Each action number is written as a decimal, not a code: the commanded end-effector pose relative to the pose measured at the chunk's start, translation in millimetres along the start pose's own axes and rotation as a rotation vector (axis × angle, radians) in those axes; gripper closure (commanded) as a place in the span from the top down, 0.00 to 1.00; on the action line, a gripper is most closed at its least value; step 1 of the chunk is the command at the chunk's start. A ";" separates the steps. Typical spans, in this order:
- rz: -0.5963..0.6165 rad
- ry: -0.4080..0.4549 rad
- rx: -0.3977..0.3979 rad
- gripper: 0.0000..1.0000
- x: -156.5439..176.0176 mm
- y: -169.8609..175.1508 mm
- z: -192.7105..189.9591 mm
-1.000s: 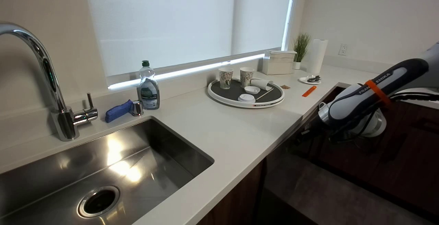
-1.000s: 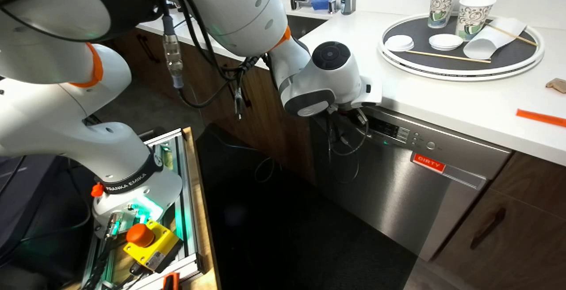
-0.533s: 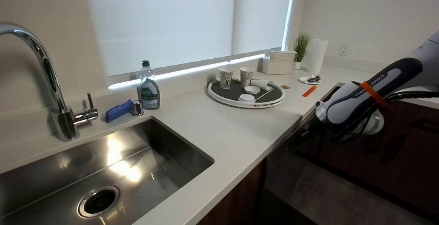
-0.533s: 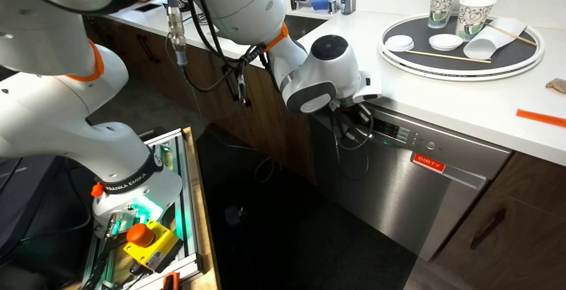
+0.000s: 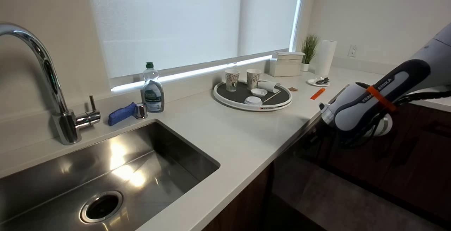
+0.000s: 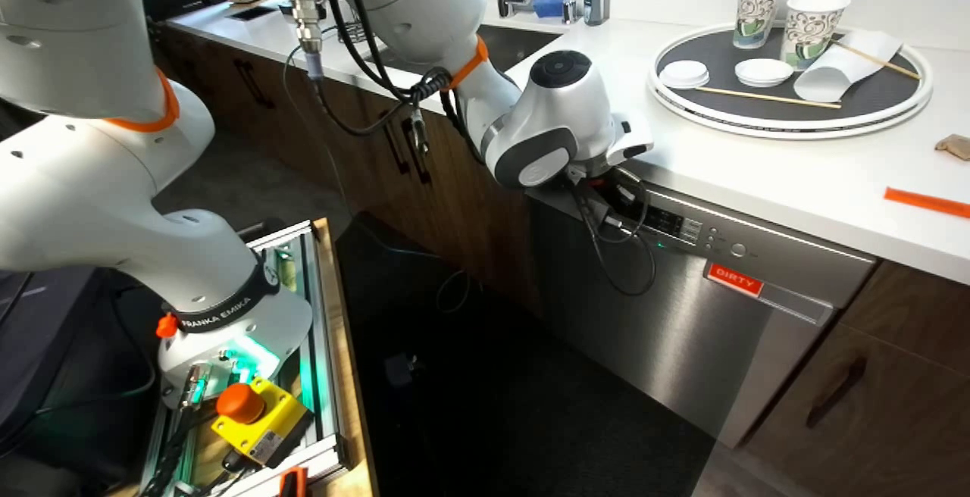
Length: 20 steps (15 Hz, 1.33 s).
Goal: Press one of the buttons on the left side of the dish washing machine
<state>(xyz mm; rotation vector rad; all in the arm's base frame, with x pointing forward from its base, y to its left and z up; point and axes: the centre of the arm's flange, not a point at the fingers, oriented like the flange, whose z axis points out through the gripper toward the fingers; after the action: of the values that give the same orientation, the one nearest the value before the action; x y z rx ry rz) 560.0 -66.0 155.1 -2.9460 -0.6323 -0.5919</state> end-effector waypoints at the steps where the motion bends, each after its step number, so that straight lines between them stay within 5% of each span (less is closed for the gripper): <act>1: -0.109 -0.057 0.011 0.00 4.7 -6.6 -1.4; 10: -0.247 -0.166 0.000 0.00 -0.9 -10.0 2.7; 20: -0.284 -0.164 -0.027 0.00 4.0 -7.8 6.3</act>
<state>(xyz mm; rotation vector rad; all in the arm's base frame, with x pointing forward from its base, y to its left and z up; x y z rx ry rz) 559.5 -58.7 149.6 -2.9782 -1.0488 -0.3925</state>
